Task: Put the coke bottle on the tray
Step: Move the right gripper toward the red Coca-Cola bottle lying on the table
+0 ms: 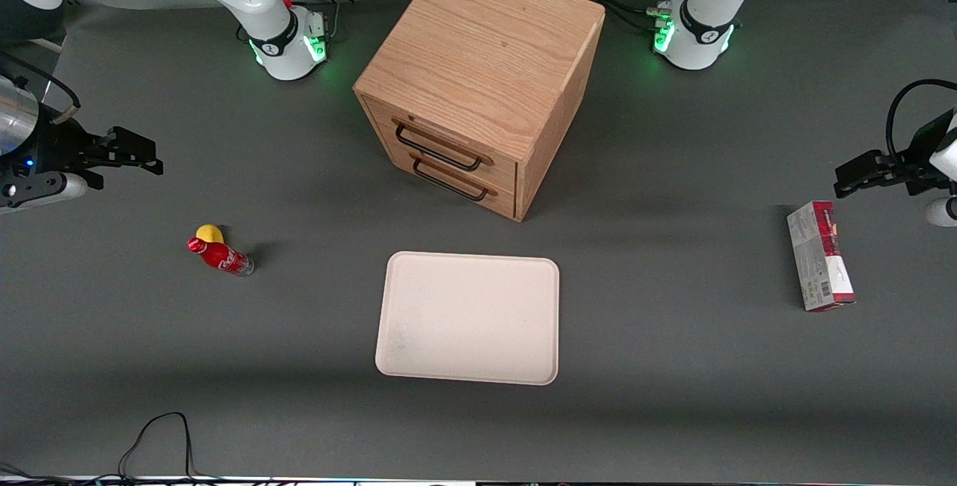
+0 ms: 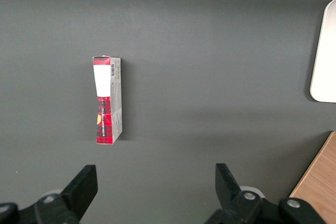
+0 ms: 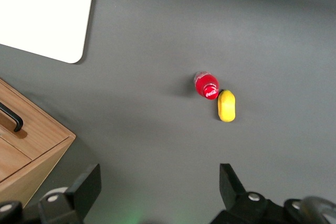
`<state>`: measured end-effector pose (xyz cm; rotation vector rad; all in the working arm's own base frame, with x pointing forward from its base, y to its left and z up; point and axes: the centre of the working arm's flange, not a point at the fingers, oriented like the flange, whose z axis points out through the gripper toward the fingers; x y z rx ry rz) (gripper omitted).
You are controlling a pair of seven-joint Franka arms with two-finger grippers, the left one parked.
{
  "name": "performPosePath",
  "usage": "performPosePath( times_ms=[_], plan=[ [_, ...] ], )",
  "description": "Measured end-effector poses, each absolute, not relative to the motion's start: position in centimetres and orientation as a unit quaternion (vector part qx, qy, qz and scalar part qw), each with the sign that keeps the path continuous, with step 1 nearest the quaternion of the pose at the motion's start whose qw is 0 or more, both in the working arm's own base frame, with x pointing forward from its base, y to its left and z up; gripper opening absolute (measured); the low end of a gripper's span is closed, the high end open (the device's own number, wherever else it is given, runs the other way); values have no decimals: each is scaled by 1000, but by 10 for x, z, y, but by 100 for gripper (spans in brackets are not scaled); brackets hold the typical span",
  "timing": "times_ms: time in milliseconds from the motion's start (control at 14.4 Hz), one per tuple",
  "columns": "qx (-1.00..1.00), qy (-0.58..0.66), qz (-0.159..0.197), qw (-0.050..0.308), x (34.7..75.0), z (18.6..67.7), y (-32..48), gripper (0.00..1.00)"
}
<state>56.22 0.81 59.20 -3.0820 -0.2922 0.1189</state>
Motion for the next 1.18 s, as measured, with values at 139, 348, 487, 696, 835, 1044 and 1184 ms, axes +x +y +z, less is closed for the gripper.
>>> performPosePath(
  times_ms=[139,348,487,696,835,1044,1184],
  plan=[
    [-995,-92,41,22,564,594,10,100],
    [-995,-87,43,21,565,597,10,100],
    [-995,-86,44,21,565,597,10,100],
    [-995,-84,48,22,564,597,10,100],
    [-995,-82,50,22,564,596,9,100],
    [-995,-78,55,22,564,593,5,100],
    [-995,-77,59,22,566,589,4,100]
  ],
)
